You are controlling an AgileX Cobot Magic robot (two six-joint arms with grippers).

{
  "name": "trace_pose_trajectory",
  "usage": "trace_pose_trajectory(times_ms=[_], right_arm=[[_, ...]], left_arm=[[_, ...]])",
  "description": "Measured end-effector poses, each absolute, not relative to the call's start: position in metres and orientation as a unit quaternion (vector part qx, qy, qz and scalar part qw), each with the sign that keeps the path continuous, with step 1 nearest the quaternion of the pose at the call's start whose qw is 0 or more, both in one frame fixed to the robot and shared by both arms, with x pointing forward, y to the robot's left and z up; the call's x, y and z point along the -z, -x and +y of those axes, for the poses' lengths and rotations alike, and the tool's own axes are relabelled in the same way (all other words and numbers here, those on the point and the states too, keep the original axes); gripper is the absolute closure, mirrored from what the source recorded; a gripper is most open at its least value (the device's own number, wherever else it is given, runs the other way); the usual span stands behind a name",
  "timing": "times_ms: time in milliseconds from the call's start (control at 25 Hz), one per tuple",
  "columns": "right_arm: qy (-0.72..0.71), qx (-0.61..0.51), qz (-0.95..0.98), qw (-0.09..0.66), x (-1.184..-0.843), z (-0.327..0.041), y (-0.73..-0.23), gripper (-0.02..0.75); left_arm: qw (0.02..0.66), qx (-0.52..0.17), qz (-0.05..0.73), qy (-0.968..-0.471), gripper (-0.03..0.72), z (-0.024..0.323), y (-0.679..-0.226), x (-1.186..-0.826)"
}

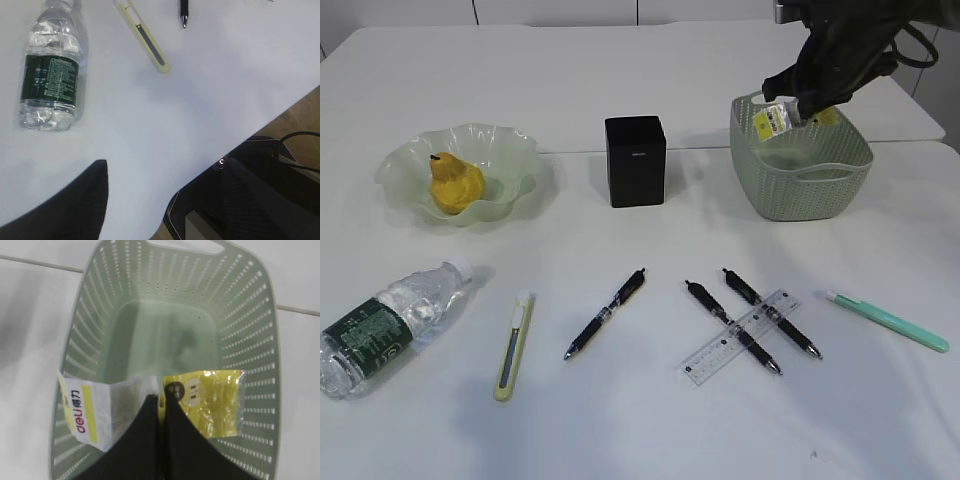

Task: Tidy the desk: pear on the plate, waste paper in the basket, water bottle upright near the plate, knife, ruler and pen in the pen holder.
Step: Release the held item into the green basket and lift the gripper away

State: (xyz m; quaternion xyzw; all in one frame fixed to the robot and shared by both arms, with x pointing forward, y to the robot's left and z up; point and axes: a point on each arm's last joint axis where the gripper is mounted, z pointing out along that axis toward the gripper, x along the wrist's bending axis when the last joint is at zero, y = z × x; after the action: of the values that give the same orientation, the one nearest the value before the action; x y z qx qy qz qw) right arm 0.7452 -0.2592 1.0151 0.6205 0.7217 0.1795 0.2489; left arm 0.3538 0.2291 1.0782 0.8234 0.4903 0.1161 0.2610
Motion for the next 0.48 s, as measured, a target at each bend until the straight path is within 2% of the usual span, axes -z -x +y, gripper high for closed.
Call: trace_pose_trajectory(times_ms=[160, 480], right_arm=[[-0.630, -0.156, 0.713, 0.266, -1.002, -0.264, -0.750, 0.723], [-0.645, -0.139, 0.708, 0.253, -0.976, -0.268, -0.755, 0.723]], left_arm=[[0.261, -0.116, 0.490, -0.823, 0.199, 0.229, -0.354, -1.078], [0.261, -0.116, 0.490, -0.823, 0.202, 0.229, -0.354, -1.078]])
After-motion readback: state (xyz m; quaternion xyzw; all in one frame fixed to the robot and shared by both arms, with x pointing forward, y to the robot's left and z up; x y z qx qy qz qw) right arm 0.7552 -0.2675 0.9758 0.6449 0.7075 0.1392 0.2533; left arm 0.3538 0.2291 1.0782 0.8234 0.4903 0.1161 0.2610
